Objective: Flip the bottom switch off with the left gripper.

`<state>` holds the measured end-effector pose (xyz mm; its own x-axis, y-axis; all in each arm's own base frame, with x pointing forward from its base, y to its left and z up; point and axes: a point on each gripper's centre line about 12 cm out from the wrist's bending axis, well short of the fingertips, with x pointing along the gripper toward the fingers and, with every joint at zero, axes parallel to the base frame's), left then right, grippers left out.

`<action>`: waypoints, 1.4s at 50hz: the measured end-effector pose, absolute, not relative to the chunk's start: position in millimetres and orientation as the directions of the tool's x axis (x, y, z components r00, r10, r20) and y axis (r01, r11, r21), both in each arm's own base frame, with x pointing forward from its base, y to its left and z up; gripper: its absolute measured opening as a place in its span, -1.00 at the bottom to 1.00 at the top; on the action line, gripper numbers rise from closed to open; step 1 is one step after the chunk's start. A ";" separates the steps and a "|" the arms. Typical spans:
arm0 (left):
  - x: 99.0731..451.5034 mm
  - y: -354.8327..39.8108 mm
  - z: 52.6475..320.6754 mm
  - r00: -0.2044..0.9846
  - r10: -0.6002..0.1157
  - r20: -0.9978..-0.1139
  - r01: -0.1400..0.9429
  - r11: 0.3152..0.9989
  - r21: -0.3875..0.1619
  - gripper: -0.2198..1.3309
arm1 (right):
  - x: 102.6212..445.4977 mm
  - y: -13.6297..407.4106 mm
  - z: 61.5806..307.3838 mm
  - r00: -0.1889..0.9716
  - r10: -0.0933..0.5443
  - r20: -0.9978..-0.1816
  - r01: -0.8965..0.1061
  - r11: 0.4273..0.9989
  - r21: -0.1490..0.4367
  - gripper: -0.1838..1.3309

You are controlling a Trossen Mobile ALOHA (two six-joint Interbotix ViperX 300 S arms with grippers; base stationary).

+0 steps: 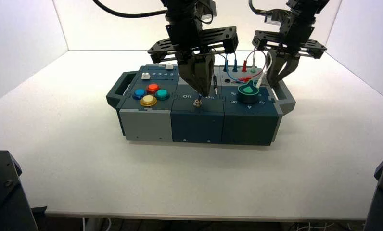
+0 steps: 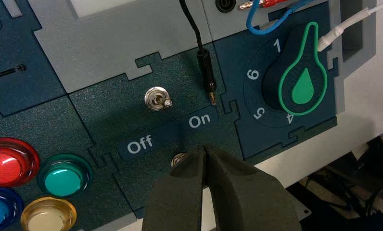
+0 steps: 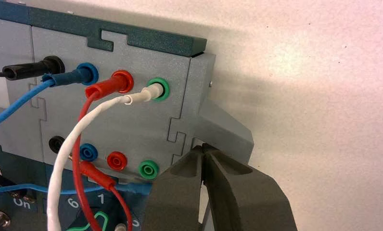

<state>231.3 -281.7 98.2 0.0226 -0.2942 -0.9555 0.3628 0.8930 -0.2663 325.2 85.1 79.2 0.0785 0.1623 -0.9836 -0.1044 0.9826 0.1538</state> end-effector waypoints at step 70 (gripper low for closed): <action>220.1 -276.3 96.7 -0.003 -0.274 -0.962 0.369 0.894 -0.255 -0.93 | 320.7 85.2 81.8 0.093 0.162 -0.982 -0.111 0.982 0.152 -0.95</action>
